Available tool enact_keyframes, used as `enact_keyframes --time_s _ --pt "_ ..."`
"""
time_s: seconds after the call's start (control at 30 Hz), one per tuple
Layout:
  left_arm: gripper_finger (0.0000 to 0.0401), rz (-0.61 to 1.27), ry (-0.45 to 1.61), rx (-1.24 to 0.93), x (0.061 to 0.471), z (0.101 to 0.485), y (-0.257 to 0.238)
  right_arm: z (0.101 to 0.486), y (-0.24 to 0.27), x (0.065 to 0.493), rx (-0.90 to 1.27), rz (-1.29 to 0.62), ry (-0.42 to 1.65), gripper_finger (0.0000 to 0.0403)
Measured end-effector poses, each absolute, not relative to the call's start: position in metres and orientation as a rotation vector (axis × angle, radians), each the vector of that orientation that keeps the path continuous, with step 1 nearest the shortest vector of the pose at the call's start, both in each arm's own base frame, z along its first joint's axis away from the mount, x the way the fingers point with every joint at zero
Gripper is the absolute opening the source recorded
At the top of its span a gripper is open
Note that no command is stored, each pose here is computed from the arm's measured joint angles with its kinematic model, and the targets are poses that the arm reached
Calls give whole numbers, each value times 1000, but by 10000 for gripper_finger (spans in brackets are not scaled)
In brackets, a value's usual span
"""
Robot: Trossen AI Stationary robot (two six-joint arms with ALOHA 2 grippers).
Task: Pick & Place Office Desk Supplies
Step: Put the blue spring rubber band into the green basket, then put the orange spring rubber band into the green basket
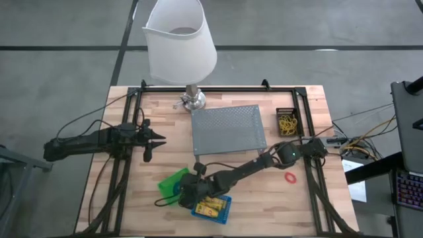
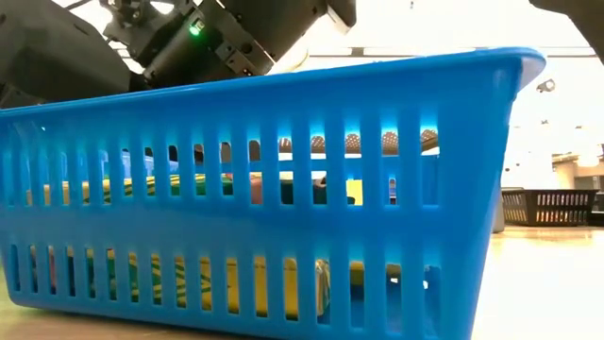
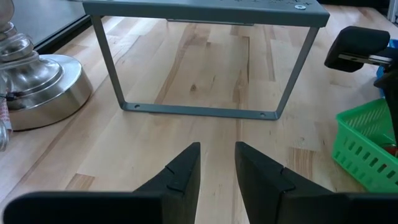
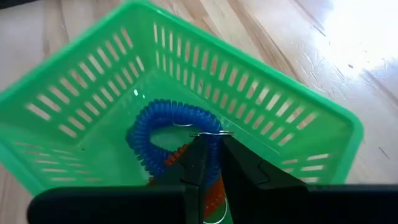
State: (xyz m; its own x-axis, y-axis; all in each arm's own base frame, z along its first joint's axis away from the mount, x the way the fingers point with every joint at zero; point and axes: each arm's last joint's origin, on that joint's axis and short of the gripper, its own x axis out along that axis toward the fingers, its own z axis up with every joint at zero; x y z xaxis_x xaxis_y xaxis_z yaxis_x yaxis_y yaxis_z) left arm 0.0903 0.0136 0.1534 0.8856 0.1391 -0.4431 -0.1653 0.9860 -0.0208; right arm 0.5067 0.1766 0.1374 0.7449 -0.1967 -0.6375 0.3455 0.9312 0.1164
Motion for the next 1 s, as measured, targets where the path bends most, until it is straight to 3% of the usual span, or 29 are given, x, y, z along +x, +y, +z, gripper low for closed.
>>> enact_keyframes --time_s 0.3,0.7,1.0 --pt "106 158 456 -59 90 153 14 143 177 508 235 -294 656 40" --pt "106 158 456 -58 90 153 14 147 177 508 231 -300 651 110" --pt "106 158 456 -59 90 153 14 165 180 504 212 -347 592 114"
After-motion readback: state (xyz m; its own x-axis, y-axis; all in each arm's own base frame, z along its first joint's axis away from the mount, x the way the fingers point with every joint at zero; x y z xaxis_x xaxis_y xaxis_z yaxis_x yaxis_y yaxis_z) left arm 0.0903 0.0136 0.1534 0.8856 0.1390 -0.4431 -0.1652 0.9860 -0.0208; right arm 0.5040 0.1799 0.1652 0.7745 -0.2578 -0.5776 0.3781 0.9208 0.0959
